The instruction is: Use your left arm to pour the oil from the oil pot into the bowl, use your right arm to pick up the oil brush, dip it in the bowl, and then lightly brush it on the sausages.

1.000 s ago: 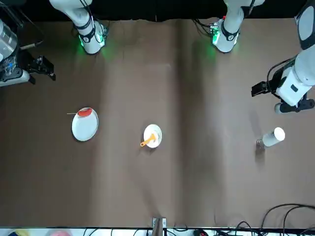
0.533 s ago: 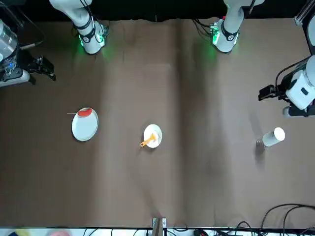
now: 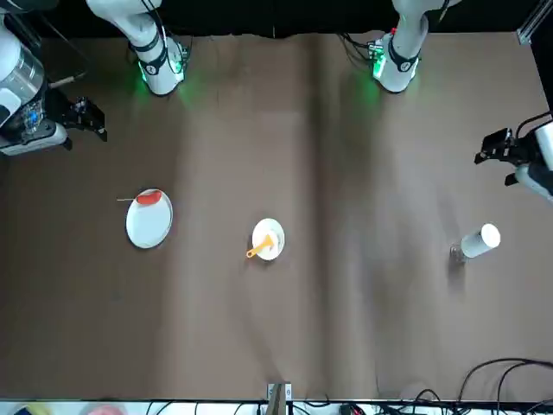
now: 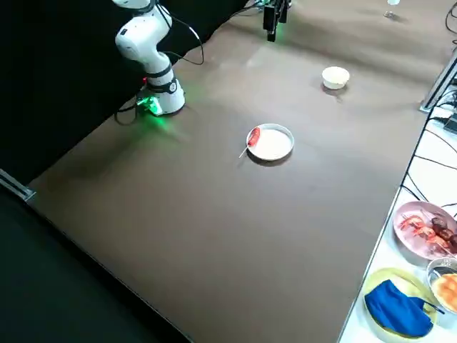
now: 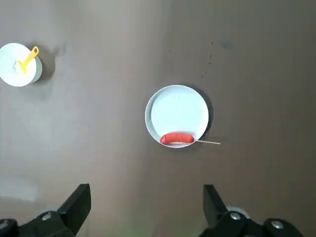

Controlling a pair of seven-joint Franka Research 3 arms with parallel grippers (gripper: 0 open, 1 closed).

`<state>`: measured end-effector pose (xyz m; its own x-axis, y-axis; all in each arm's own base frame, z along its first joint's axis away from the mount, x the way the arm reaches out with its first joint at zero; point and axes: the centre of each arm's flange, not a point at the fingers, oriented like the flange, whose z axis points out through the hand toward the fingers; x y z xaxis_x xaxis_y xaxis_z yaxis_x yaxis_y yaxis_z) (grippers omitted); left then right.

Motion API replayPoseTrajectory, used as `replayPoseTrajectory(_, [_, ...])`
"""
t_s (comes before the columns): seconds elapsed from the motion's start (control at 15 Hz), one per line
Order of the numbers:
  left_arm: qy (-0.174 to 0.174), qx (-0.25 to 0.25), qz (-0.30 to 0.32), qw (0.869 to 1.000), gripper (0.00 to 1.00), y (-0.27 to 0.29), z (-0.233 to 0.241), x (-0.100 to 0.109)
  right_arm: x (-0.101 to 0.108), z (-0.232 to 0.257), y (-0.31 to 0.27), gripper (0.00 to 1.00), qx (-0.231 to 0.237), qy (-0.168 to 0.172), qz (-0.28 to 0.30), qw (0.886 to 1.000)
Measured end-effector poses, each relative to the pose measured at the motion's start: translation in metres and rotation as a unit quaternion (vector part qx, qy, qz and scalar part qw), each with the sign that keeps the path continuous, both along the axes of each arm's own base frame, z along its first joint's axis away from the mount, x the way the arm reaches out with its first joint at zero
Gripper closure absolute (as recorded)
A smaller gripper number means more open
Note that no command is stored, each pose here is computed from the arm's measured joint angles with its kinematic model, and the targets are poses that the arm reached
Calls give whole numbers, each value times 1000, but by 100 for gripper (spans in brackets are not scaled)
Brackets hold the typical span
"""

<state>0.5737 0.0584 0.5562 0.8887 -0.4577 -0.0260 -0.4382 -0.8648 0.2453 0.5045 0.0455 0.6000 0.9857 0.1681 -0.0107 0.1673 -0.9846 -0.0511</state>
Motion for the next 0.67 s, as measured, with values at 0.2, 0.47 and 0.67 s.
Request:
replayPoseTrajectory(0.2, [-31, -42, -74, 996, 0, 11, -4, 4, 0, -1, 2, 0, 0, 1, 2, 1000])
replayPoseTrajectory(0.47, [-95, -137, -131, 977, 0, 72, -30, 15, 4, -9, 8, 0, -1, 8, 7, 1000])
replayPoseTrajectory(0.67, [-148, -190, -191, 952, 0, 130, -69, 16, 5, -11, 8, 0, -1, 8, 7, 1000])
